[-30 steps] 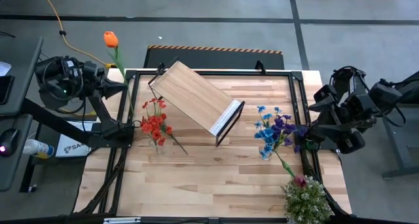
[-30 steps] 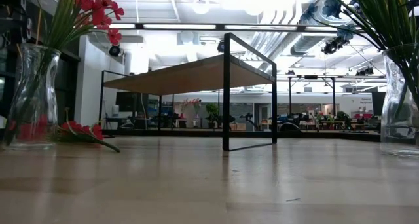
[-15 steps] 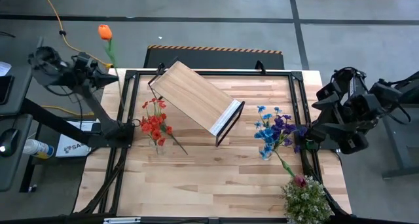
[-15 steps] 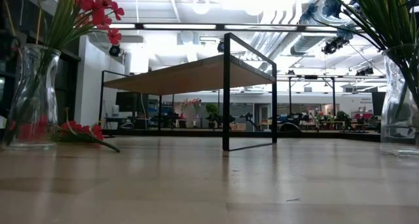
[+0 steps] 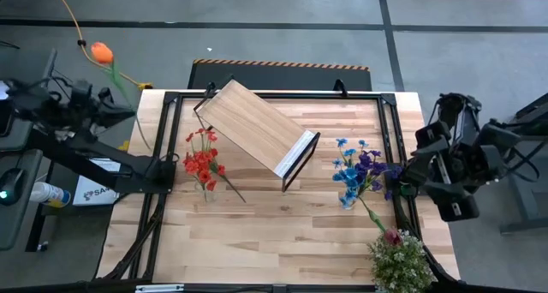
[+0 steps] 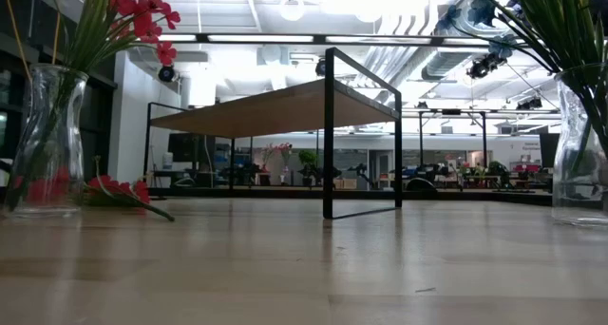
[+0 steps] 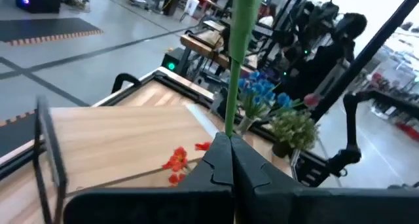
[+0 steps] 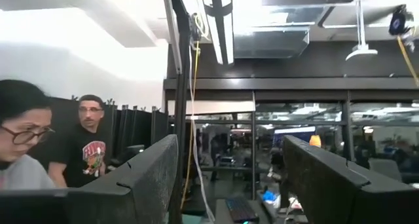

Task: Pick and place flowers into a vace then onto a shelf
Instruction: Put the orange tulip into the left transparent vase

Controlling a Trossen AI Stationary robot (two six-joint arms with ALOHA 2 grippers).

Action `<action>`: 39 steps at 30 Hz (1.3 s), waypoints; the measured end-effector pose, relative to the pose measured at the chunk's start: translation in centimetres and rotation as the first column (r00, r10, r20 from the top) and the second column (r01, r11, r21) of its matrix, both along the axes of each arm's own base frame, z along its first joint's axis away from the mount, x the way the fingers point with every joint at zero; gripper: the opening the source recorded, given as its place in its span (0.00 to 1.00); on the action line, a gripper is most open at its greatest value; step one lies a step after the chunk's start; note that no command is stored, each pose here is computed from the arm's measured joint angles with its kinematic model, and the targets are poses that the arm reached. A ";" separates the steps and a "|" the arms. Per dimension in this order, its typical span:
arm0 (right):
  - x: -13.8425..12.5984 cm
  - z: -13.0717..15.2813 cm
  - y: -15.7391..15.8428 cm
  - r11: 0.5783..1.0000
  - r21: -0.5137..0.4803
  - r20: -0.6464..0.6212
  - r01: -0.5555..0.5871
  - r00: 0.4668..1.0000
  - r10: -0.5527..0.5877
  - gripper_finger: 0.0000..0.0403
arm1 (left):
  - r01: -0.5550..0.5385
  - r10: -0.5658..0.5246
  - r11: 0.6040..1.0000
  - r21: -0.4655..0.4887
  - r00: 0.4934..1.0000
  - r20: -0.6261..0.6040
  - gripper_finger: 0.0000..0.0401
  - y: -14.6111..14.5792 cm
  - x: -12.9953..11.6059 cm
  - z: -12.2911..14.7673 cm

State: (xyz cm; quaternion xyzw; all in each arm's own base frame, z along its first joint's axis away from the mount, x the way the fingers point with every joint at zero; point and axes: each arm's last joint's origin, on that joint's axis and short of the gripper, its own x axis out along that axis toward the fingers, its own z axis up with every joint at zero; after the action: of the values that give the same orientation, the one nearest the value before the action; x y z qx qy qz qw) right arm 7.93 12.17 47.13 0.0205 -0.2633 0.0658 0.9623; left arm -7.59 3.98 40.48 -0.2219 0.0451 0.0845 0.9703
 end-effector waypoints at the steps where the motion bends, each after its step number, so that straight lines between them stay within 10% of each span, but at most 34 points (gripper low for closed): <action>1: 0.1 0.0 0.2 1.000 -0.004 0.005 0.007 1.000 -0.007 0.66 | 0.006 -0.006 1.000 0.010 1.000 -0.002 0.05 -0.5 0.5 -0.2; 39: 0.3 -0.1 0.6 1.000 -0.006 0.009 0.024 1.000 -0.024 0.66 | 0.259 -0.275 0.961 0.100 0.940 0.202 0.05 -4.4 8.4 -7.8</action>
State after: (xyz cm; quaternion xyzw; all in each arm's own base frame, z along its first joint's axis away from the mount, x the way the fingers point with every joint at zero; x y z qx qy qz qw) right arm 8.22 12.75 47.08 0.0140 -0.2677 0.0552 0.9618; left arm 0.82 -0.38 32.69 -0.1864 -0.0331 -0.0707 0.9794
